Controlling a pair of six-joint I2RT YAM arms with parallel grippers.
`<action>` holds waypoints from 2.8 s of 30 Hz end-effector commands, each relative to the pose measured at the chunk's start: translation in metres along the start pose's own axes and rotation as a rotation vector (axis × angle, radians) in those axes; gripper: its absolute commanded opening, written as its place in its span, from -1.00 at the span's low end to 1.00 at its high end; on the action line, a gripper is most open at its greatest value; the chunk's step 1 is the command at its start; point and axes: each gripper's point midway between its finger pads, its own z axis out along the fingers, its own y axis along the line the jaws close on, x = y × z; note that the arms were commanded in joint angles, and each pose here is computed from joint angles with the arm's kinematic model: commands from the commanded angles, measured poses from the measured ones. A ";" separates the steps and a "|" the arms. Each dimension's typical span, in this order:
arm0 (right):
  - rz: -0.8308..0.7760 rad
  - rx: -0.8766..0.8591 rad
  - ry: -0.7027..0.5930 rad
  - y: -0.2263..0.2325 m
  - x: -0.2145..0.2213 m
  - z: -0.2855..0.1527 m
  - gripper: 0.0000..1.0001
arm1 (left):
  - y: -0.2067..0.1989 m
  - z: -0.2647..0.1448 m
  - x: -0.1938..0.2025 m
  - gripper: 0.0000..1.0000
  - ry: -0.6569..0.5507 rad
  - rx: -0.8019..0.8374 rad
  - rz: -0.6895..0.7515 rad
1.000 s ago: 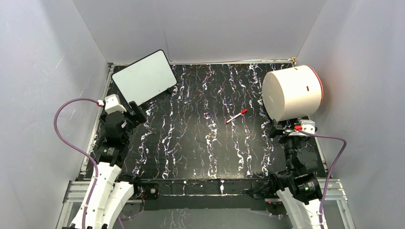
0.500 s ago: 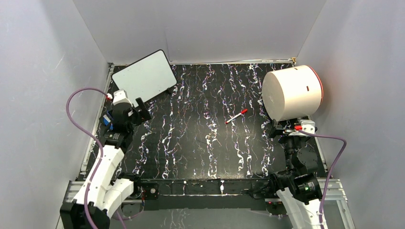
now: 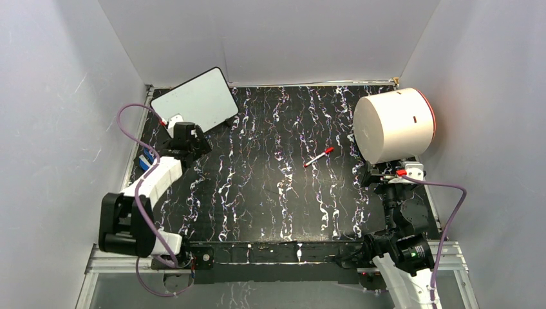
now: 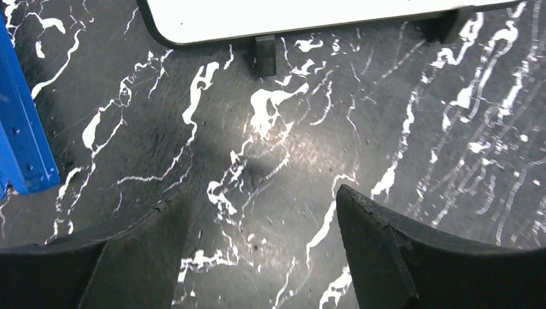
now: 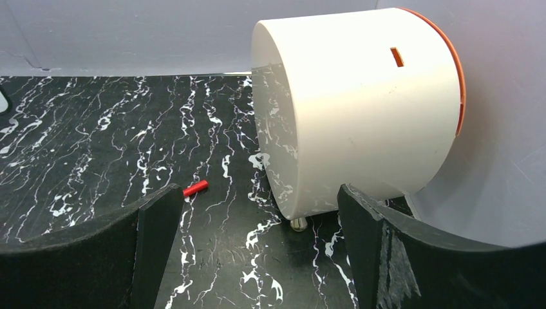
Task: Write a sentence on the whiteboard
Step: Move the whiteboard to the center of the board.
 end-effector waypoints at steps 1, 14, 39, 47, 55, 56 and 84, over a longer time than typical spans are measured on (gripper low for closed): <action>0.040 -0.021 -0.077 0.002 -0.027 -0.005 0.97 | -0.001 0.024 -0.035 0.51 -0.138 -0.053 -0.052; 0.040 -0.050 -0.066 0.008 -0.024 -0.005 0.97 | -0.006 0.097 -0.038 0.28 -0.138 -0.121 -0.077; 0.036 -0.080 -0.080 0.014 -0.026 -0.004 0.97 | -0.019 0.116 0.012 -1.00 0.011 -0.035 0.028; 0.029 -0.097 -0.082 0.018 -0.024 -0.003 0.97 | -0.039 0.081 0.053 -1.00 0.049 0.019 0.070; 0.010 -0.092 -0.069 0.016 -0.020 -0.003 0.97 | -0.050 0.053 0.098 -1.00 0.089 0.053 0.068; 0.008 -0.092 -0.068 0.016 -0.021 -0.003 0.97 | -0.053 0.049 0.102 -1.00 0.092 0.063 0.065; 0.290 -0.305 0.661 0.101 0.012 0.014 0.97 | -0.077 -0.022 0.171 -1.00 0.118 0.019 0.215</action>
